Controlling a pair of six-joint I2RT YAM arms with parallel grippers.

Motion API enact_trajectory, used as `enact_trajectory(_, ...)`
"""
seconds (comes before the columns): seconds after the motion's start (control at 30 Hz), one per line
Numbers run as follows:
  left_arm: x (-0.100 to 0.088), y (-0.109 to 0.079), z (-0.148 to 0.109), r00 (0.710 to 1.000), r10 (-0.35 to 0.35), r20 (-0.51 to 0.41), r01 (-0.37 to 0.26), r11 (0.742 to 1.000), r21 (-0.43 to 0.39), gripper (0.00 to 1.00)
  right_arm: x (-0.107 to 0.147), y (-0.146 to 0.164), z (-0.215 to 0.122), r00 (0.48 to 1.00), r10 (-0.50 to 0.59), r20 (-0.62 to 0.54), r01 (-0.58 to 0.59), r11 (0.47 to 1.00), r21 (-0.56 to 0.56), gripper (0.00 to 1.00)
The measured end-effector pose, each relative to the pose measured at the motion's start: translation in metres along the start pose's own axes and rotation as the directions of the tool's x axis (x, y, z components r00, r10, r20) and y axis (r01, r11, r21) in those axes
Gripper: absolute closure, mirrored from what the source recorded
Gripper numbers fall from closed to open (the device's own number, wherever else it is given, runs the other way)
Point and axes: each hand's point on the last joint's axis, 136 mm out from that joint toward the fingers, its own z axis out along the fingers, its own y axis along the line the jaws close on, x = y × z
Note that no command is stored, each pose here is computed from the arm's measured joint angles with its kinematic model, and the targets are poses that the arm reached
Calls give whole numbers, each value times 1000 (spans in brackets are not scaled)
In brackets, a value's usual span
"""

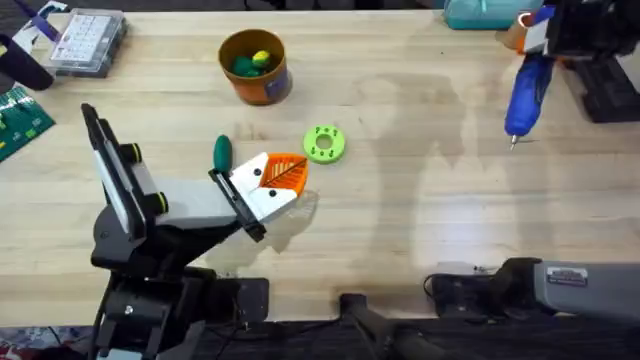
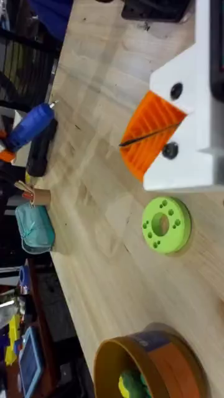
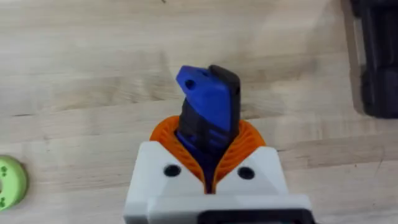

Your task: Pick up the gripper from the table and insert it into the empty holder that is missing its gripper. Then pick up a screw, insert it into the mounting hole, and use the screwdriver to tighten it. Finally, clean up the table by picking up the vegetable and placing it into the bucket.

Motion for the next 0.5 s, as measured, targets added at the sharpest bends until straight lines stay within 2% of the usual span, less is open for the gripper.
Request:
enact_trajectory(0.23,0,0,0,1000,0,0,0,1000,0,984,-13,45,-56,983,-97,155,106,993,-55,974)
enact_trajectory(0.5,0,0,0,1000,0,0,0,1000,0,982,-20,84,-130,915,-159,371,213,971,-108,974)
